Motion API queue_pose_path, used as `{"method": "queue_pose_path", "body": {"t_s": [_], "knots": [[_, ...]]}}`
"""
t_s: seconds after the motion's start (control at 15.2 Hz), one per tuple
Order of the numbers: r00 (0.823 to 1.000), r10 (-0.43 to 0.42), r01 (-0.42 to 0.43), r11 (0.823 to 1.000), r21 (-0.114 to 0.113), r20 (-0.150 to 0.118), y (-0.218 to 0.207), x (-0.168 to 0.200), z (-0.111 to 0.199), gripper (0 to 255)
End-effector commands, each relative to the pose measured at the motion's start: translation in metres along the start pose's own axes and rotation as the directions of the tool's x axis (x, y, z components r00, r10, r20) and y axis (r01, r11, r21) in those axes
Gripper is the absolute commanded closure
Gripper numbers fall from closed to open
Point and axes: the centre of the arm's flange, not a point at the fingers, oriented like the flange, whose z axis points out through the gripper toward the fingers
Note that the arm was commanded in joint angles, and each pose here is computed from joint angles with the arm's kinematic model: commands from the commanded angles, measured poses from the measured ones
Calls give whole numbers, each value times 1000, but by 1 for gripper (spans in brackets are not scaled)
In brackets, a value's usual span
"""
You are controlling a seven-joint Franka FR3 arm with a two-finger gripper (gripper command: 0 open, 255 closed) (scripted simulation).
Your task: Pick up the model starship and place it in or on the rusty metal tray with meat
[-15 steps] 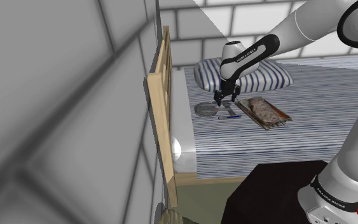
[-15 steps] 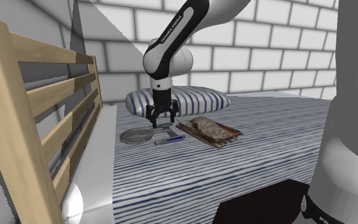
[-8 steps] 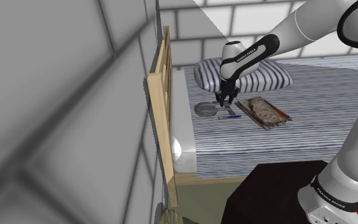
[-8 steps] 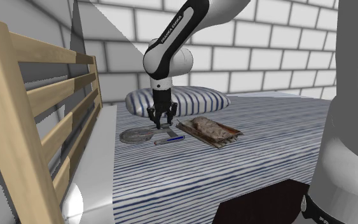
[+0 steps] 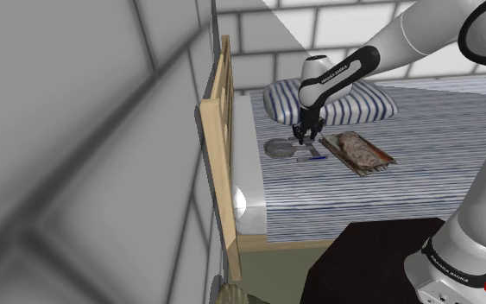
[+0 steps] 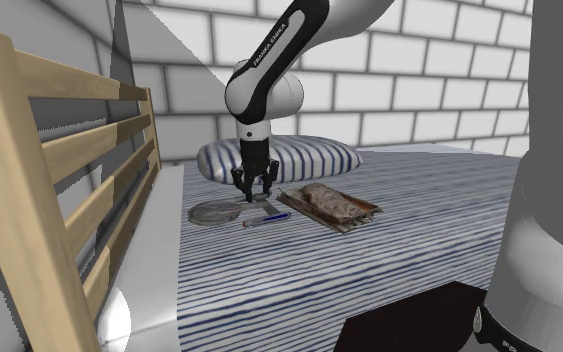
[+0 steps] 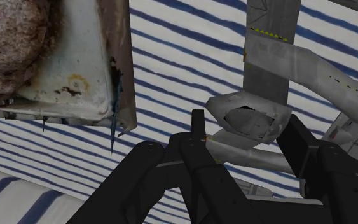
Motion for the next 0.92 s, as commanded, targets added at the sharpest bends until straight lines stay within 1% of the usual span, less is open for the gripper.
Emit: {"method": "queue_pose_path", "body": {"t_s": [0.0, 0.86], "knots": [[1000, 0, 0, 1000, 0, 0, 0, 0, -8, 255], [1000, 0, 0, 1000, 0, 0, 3, 1, -77, 255]]}}
